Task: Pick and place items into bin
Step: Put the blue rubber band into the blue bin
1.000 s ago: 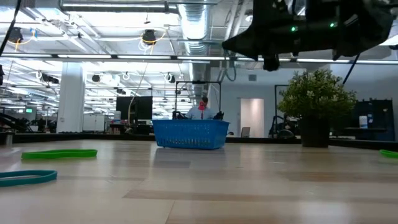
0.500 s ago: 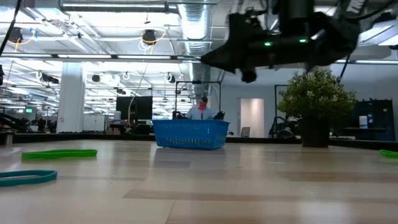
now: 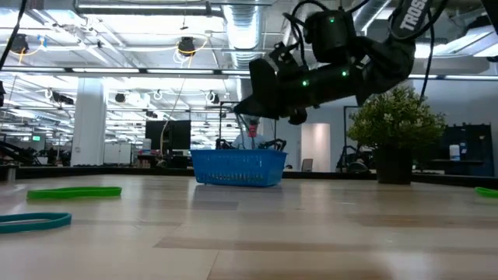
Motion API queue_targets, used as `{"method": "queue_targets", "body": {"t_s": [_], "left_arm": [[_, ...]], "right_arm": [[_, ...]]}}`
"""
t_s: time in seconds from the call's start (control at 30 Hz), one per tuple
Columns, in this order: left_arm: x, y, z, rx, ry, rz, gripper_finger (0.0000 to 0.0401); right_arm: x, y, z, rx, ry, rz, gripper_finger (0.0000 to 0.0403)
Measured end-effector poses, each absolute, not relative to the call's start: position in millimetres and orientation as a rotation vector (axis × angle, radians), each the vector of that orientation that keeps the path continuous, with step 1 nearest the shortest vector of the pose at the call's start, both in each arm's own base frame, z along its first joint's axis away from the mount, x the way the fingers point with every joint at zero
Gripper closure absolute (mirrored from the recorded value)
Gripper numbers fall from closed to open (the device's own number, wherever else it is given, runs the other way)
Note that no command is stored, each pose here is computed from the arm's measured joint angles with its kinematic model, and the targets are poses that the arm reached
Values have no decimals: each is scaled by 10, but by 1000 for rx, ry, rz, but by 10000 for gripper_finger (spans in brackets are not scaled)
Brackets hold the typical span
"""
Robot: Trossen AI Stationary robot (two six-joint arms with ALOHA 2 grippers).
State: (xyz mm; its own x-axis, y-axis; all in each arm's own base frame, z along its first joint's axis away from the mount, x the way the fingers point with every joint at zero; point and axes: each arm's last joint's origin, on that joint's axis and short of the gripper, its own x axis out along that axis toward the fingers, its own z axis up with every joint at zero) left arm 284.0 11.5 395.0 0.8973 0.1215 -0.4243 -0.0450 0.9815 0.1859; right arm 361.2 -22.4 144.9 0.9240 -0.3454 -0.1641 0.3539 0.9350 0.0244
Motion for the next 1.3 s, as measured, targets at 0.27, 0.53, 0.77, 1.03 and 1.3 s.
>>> {"method": "queue_targets", "body": {"t_s": [0.27,0.53,0.77,1.03,1.3], "left_arm": [[2832,115,3934,174,468,85,276],[2832,115,3932,173,469,85,276],[2833,115,3934,173,467,85,276],[2830,115,3928,155,473,89,276],[2741,89,3781,80,646,81,276]], "right_arm": [[3595,-263,1357,39,240,-368,403],[3583,-261,1315,39,284,-369,394],[3595,-261,1292,33,335,-370,335],[3699,-176,1377,21,364,-349,263],[3555,195,1814,-50,381,-237,241]]}}
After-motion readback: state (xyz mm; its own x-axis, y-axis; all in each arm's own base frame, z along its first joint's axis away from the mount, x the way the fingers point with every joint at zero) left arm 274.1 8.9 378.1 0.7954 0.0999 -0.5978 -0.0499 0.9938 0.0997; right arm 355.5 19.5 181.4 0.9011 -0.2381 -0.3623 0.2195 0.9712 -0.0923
